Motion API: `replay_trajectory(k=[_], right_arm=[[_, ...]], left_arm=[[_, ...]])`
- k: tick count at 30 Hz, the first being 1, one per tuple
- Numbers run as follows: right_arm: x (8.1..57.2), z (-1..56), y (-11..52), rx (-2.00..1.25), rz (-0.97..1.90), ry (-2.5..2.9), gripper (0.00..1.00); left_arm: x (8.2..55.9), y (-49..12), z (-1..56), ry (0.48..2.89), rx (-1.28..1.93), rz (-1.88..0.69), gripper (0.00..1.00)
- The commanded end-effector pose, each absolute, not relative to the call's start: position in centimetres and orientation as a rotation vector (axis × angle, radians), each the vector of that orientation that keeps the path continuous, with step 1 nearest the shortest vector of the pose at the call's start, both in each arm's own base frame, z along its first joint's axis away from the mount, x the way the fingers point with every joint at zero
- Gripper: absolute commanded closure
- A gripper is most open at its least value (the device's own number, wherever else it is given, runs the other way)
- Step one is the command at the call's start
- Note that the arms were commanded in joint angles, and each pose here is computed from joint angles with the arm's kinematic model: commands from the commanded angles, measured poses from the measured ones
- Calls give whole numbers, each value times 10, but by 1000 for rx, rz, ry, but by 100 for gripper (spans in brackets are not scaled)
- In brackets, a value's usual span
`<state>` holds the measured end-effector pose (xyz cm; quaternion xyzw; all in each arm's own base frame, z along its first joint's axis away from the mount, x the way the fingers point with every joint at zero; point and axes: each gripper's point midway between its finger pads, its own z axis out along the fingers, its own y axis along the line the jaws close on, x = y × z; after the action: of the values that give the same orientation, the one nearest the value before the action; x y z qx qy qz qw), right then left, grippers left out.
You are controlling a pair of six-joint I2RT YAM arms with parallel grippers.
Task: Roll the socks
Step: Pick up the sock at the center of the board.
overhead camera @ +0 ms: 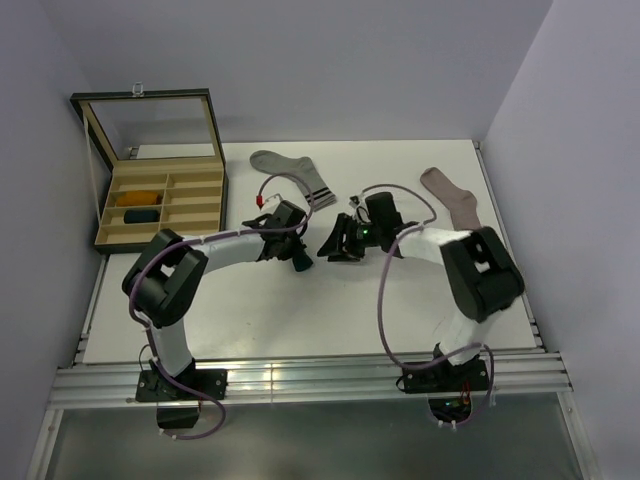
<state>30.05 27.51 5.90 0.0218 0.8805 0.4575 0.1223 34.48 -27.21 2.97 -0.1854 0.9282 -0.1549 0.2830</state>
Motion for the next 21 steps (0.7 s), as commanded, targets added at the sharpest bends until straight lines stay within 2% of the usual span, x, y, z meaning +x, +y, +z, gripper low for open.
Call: replay_trajectory(k=[1,7,14,17,20,21], right_arm=[[306,78,239,15,1018,2513,44],[302,132,192,40,769,2358,39],[291,194,151,86,627,2158,30],[287,219,133,115,561,2088,21],[285,248,112,165,473,2003,8],[285,254,103,194,428,1980,7]], left_arm=[[323,-234,9,2591,-457,-160,100],[336,-235,43,2539,-488,-236,100],[362,-215,104,2415,-605,-361,100],[373,-195,129,2360,-661,-374,100],[382,-169,151,2305,-735,-392,100],[386,-152,155,2283,-781,-390,100]])
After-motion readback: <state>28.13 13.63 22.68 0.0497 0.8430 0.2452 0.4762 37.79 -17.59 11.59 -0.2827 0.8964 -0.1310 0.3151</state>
